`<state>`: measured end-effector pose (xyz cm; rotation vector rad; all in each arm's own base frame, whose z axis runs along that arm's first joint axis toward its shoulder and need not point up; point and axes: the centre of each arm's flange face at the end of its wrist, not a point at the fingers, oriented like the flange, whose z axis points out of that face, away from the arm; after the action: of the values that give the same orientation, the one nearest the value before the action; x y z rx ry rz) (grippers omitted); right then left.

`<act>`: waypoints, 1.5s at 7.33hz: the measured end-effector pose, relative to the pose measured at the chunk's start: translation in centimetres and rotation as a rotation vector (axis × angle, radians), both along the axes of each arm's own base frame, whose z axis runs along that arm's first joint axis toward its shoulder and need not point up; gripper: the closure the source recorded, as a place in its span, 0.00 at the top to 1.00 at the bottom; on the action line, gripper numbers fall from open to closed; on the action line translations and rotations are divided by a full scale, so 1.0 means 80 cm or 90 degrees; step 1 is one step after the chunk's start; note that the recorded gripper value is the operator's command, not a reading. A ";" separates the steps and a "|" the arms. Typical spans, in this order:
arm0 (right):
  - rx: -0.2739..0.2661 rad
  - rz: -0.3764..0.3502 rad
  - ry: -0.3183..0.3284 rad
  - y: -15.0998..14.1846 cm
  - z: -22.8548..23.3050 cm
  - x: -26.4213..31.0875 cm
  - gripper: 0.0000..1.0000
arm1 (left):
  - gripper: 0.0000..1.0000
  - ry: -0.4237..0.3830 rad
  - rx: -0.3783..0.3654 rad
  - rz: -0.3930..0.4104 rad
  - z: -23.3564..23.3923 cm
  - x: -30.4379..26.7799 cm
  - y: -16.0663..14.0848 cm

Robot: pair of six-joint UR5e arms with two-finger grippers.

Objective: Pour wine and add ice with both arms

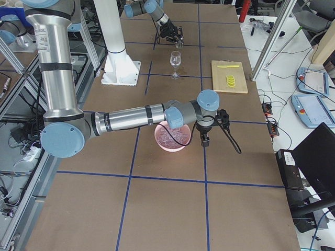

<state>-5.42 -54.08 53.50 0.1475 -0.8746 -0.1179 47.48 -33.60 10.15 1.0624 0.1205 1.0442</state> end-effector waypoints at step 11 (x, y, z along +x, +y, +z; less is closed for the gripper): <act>-0.052 0.094 -0.087 0.024 -0.083 -0.092 1.00 | 0.00 0.477 -0.182 -0.221 0.303 -0.149 0.016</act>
<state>-12.79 -52.19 46.89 0.1452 -1.0005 0.0667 35.53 -32.32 34.39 1.1143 0.6465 0.2661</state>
